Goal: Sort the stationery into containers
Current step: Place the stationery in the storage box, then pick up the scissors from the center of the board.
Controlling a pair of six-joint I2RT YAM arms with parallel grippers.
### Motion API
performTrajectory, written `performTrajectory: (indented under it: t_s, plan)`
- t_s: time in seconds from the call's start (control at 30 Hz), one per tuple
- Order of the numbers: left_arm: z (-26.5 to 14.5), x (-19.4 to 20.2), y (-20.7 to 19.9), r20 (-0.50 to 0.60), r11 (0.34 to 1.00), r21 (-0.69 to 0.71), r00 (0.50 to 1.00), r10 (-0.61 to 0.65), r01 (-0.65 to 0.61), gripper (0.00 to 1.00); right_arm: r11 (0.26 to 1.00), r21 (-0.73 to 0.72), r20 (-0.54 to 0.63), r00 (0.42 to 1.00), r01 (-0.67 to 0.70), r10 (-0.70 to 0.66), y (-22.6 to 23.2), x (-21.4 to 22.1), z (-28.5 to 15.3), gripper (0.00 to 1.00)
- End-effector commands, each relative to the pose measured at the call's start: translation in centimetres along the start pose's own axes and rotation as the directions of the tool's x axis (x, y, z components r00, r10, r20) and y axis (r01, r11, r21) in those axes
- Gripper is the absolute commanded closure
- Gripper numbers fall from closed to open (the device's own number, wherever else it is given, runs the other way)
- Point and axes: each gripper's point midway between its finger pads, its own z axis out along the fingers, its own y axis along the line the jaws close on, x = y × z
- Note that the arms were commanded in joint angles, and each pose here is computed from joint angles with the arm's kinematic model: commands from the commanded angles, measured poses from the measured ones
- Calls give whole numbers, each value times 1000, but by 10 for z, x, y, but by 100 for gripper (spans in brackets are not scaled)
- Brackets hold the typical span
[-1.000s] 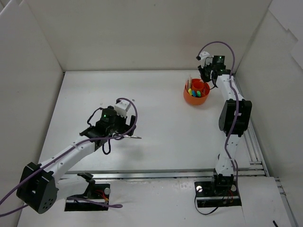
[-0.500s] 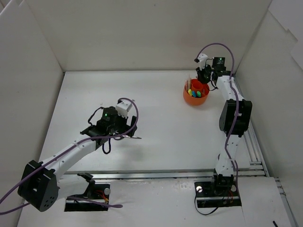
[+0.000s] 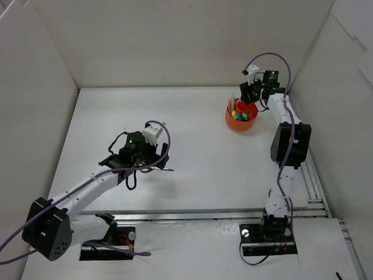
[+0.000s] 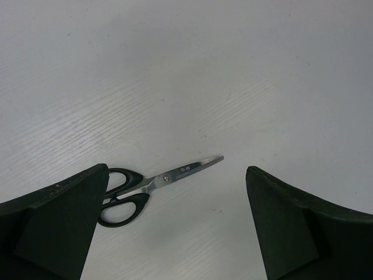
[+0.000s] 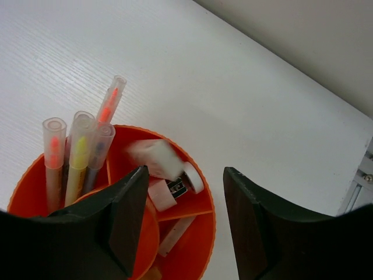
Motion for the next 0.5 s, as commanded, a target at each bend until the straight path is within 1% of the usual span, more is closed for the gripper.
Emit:
performTrajectory:
  t_s: [0.0,0.1,0.13,0.2,0.23,0.27,0.47]
  plan:
    - [-7,-37,-4,99,1000,15,995,-3,2,0,999,37,12,1000,-19,18,-6,-15,-26,48]
    - [-6,-36,-5,96,1000,20,995,-5,3,0,999,33,19,1000,-18,17,-5,-18,-29,53]
    - [-6,-36,-5,97,1000,23,995,-5,3,0,999,28,20,1000,-17,16,-4,-18,-29,57]
    - [-6,-37,-6,98,1000,26,995,-8,5,0,1000,22,27,1000,-13,12,-2,-21,-31,60]
    - [-6,-36,-6,96,1000,28,995,-6,4,1,1000,19,28,1000,-15,14,-1,-21,-31,63]
    - [-5,-36,-6,96,1000,29,995,-8,5,0,1000,11,32,999,-14,14,0,-22,-32,65]
    - [-7,-38,-9,102,999,42,995,-10,6,1,999,-8,65,997,-32,33,6,-35,-44,66]
